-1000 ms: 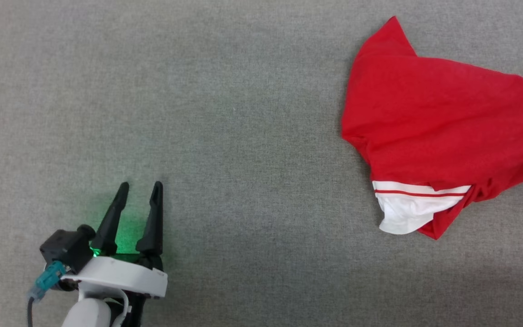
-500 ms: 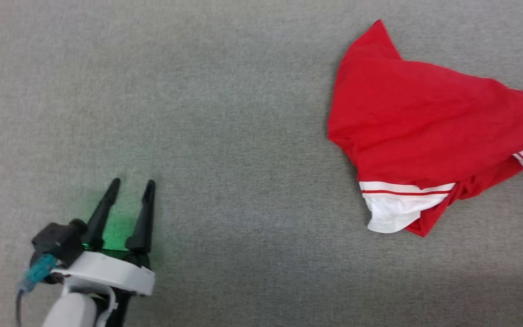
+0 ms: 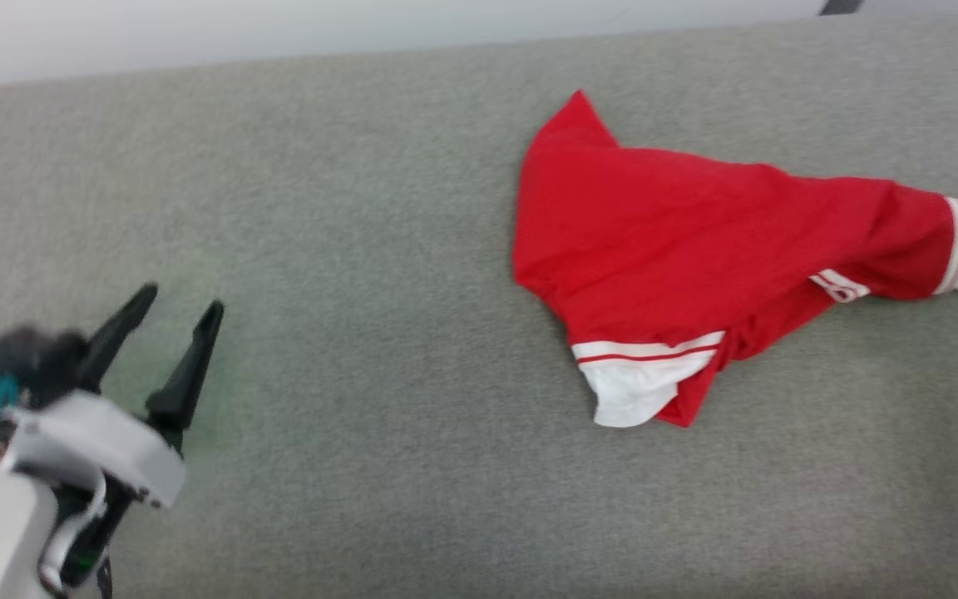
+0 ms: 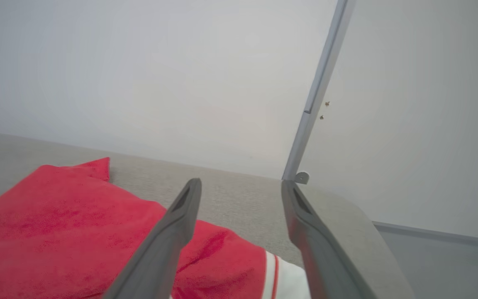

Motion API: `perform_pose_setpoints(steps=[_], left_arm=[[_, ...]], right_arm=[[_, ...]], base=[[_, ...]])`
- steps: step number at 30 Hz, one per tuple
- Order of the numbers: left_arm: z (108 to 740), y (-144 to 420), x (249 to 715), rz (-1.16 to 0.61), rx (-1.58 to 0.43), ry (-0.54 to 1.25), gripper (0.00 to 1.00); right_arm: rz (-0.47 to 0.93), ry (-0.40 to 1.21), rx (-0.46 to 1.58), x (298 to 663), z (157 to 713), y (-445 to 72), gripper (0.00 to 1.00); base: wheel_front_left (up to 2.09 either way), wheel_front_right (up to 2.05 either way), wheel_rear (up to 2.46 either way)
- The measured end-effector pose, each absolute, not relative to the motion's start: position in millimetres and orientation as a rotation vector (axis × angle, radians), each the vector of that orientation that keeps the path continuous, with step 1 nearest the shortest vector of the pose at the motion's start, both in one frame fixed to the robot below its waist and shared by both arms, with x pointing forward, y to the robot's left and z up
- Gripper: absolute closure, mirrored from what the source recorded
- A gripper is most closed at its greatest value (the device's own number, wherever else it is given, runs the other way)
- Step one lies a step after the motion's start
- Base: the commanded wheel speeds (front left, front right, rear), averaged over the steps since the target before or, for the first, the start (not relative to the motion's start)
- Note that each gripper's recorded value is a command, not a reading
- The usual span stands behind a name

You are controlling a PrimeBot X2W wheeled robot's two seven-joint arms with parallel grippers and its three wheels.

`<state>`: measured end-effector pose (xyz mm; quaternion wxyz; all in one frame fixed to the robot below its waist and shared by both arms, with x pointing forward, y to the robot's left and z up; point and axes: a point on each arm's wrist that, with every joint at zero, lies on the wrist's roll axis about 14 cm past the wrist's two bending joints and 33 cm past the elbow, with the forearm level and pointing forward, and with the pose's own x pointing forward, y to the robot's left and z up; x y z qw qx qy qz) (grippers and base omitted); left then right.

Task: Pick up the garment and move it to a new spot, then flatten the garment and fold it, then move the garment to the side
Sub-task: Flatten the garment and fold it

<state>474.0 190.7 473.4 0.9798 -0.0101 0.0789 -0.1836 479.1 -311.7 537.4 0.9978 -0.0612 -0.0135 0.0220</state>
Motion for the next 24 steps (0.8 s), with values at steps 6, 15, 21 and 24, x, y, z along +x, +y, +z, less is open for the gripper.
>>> perform_pose_setpoints(steps=[6, 15, 21, 24], left_arm=[[474.7, 131.7, 478.3, -0.565, -0.051, 0.414, 0.00], [451.7, 19.7, 420.6, -0.906, -0.218, 0.922, 0.00], [453.8, -48.5, 387.0, -1.098, -0.211, 1.008, 0.00], [451.2, -60.1, 393.9, -1.106, -0.187, 0.985, 0.00]], right_arm=[[0.183, -0.068, -0.072, 447.0, 535.6, -246.2, 0.00], [0.194, -0.065, -0.021, 409.2, 528.2, -224.5, 0.00], [0.108, -0.080, -0.036, 397.0, 534.5, -250.5, 0.00], [0.105, -0.094, -0.054, 394.1, 538.9, -249.3, 0.00]], base=[[0.00, 0.00, 0.00], [0.00, 0.00, 0.00], [0.00, 0.00, 0.00], [0.00, 0.00, 0.00]])
